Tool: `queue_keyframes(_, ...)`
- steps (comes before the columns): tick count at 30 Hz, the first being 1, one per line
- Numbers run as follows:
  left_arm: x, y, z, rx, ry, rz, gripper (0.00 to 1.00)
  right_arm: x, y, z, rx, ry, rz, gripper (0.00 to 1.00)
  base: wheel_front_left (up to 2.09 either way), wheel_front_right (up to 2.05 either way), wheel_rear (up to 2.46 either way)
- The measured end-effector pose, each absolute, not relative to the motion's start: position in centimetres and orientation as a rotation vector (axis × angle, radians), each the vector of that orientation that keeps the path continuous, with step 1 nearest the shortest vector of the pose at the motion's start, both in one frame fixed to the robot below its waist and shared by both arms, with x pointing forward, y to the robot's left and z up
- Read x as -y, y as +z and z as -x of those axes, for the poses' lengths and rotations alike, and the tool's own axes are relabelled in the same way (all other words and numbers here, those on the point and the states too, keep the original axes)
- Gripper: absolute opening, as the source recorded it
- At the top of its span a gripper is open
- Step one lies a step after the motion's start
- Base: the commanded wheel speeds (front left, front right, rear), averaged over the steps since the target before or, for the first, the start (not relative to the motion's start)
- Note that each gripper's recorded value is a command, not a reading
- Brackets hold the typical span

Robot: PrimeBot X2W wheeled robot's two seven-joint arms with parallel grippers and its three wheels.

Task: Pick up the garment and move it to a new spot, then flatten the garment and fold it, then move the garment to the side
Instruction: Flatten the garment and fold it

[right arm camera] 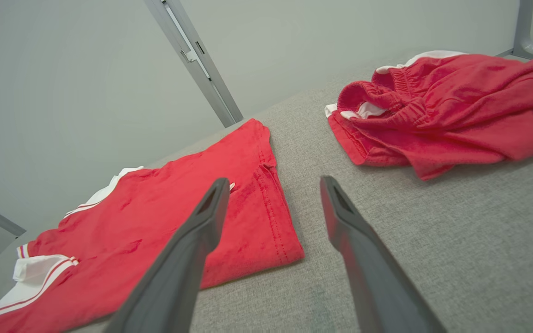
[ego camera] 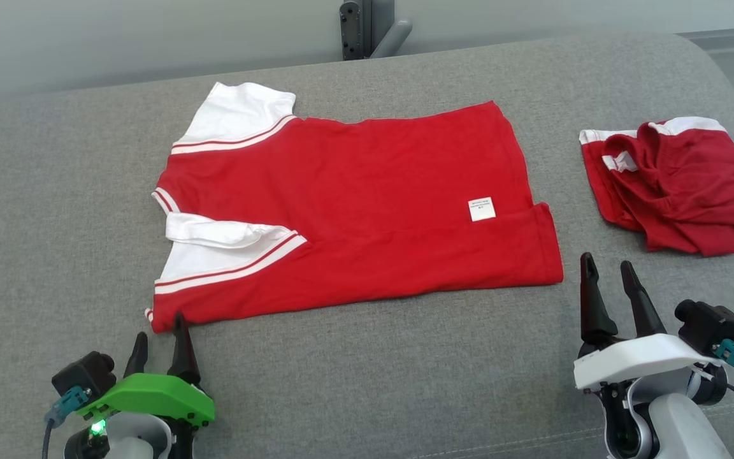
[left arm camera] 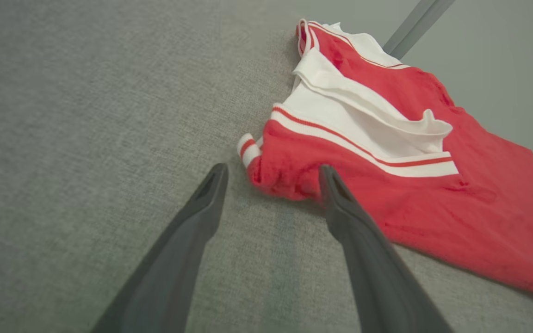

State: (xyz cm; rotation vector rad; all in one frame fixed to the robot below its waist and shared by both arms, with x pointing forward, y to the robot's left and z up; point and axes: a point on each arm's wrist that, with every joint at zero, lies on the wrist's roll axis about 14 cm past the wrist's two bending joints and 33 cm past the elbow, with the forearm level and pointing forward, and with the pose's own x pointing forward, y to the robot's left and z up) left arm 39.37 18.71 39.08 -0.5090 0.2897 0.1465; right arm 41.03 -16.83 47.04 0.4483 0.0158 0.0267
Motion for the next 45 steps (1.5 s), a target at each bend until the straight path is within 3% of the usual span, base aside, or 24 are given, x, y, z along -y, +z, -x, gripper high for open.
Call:
queue_keyframes(12, -17.4, 37.1, -40.3, -0.374, 0.158, 0.598, 1.00, 17.4, 46.5, -40.5, -0.029, 0.008, -0.442, 1.00, 0.00, 0.00, 0.00)
queue_keyframes(13, -17.3, 37.1, -40.5, -0.376, 0.157, 0.607, 0.67, 17.5, 46.4, -40.4, -0.031, 0.006, -0.441, 1.00, 0.00, 0.00, 0.00)
queue_keyframes(14, -17.2, 37.1, -40.6, -0.378, 0.156, 0.614, 0.44, 17.6, 46.3, -40.4, -0.035, 0.004, -0.439, 1.00, 0.00, 0.00, 0.00)
queue_keyframes(15, -17.1, 37.0, -40.7, -0.381, 0.155, 0.616, 0.05, 17.6, 46.1, -40.3, -0.041, 0.004, -0.437, 1.00, 0.00, 0.00, 0.00)
queue_keyframes(16, -17.0, 37.0, -40.8, -0.381, 0.151, 0.618, 0.00, 17.5, 45.8, -40.3, -0.051, 0.004, -0.436, 1.00, 0.00, 0.00, 0.00)
queue_keyframes(40, -17.9, 42.2, -41.8, -0.188, 0.088, 0.544, 0.00, 13.5, 38.7, -43.5, -0.376, 0.065, -0.397, 1.00, 0.00, 0.00, 0.00)
queue_keyframes(41, -18.0, 42.2, -41.7, -0.187, 0.090, 0.543, 0.00, 13.2, 38.5, -43.6, -0.385, 0.072, -0.395, 0.93, 0.00, 0.00, 0.00)
queue_keyframes(42, -18.0, 42.2, -41.7, -0.185, 0.091, 0.542, 0.00, 12.9, 38.5, -43.7, -0.391, 0.079, -0.397, 0.49, 0.00, 0.00, 0.00)
queue_keyframes(45, -18.1, 42.4, -41.4, -0.181, 0.093, 0.541, 0.00, 12.4, 38.7, -43.9, -0.390, 0.083, -0.425, 0.11, 0.00, 0.00, 0.00)
